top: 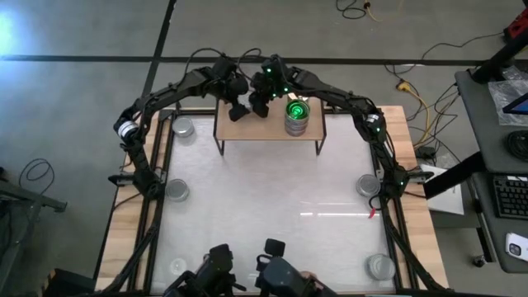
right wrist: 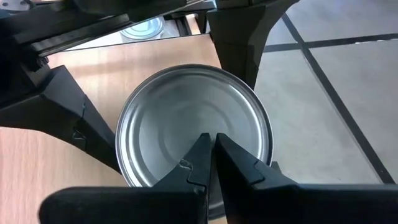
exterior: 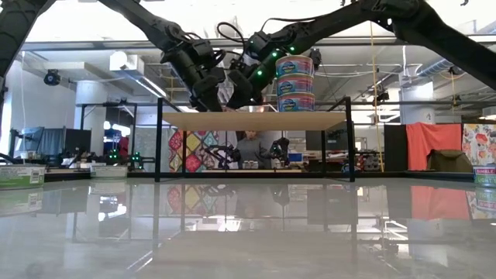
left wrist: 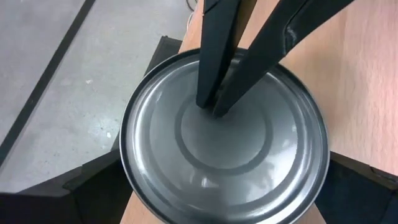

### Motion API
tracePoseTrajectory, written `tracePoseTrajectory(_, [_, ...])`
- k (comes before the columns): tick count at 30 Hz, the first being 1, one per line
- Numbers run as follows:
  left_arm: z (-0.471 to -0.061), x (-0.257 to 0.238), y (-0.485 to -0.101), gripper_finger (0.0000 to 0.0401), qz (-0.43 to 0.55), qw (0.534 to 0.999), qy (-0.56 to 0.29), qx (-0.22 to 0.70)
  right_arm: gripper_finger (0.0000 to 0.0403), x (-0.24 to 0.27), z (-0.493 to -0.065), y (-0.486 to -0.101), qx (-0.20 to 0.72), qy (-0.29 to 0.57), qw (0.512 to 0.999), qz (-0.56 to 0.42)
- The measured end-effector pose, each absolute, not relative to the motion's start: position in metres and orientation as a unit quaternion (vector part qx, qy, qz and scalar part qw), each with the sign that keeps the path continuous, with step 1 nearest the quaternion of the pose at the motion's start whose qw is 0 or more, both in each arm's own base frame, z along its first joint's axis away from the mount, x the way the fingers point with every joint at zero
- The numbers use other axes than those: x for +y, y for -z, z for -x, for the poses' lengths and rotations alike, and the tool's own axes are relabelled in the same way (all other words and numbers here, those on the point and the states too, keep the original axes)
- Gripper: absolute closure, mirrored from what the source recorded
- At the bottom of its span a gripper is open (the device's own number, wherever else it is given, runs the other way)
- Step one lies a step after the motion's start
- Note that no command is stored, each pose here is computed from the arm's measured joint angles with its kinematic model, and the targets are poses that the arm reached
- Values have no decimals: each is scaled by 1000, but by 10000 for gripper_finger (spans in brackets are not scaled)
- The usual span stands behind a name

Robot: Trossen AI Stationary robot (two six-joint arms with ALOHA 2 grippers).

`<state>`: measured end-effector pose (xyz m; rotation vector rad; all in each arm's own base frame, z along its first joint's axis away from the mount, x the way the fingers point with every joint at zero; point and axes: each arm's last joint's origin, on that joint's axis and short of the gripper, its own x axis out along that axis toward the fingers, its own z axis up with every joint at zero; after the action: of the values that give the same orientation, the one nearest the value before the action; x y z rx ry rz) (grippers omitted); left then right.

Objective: Stack canned seafood by type on shelf
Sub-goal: Put the green tuna on the shelf

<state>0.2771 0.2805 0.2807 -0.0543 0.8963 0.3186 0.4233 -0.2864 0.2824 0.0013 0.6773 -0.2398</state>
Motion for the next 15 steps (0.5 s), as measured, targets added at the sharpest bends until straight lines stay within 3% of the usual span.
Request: tracePoseTrajectory(15, [-284, 284, -287, 1, 23, 915, -138, 378, 385, -286, -423, -302, 315, 121, 941, 5])
